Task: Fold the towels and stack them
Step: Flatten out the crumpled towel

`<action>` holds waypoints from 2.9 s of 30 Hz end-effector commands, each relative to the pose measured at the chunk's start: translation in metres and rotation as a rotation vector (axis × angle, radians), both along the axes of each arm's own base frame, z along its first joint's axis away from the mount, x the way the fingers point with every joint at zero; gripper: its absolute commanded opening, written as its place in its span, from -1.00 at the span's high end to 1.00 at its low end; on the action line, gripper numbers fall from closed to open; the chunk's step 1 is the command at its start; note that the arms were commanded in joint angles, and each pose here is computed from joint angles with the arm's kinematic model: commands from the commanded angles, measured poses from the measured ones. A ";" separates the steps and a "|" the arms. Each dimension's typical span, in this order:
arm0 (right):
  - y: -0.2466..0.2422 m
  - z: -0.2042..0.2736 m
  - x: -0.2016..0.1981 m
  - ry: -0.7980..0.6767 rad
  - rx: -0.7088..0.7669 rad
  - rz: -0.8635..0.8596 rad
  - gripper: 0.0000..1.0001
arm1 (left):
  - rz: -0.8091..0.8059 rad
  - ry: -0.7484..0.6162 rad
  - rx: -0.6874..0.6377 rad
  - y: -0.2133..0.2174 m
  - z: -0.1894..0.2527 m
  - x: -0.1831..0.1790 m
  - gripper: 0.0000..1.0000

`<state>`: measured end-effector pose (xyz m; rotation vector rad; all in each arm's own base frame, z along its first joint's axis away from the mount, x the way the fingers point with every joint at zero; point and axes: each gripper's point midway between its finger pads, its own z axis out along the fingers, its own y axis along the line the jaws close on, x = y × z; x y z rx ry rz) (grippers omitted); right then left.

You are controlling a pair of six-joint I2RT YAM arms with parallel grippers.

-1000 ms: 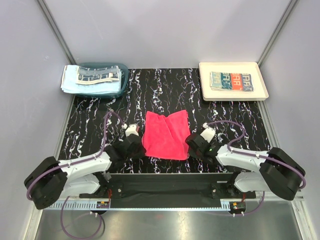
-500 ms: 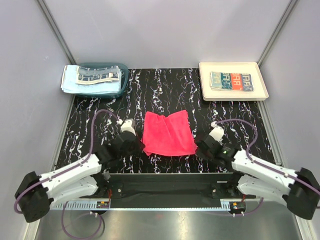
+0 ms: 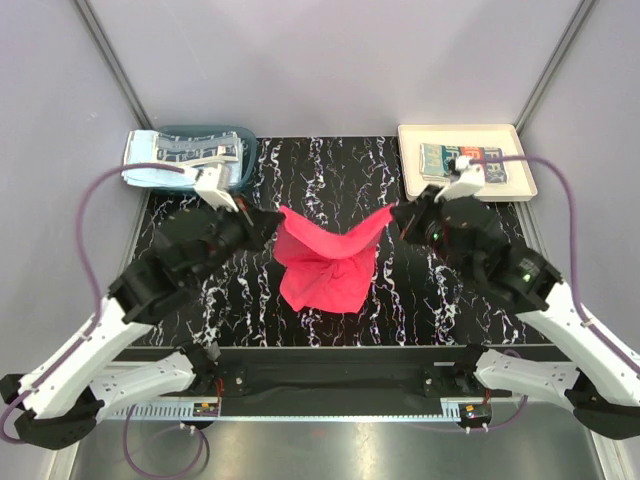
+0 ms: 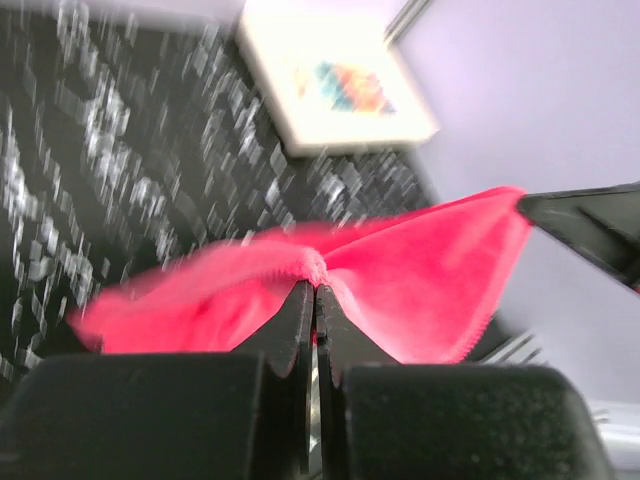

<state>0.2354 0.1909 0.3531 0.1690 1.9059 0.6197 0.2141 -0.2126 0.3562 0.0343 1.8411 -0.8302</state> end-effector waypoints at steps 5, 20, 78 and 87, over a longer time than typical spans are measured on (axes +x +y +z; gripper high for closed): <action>-0.007 0.128 0.010 -0.318 -0.060 0.034 1.00 | -0.076 -0.231 -0.060 0.009 0.120 -0.020 1.00; -0.036 0.268 -0.012 -0.630 -0.016 0.030 1.00 | -0.154 -0.472 -0.184 0.023 0.256 -0.053 1.00; -0.009 0.172 0.067 -0.427 -0.029 0.269 1.00 | -0.001 -0.213 -0.148 0.044 0.135 0.059 1.00; -0.034 0.235 -0.041 -0.594 0.061 0.357 1.00 | -0.106 -0.330 -0.247 0.046 0.181 -0.027 1.00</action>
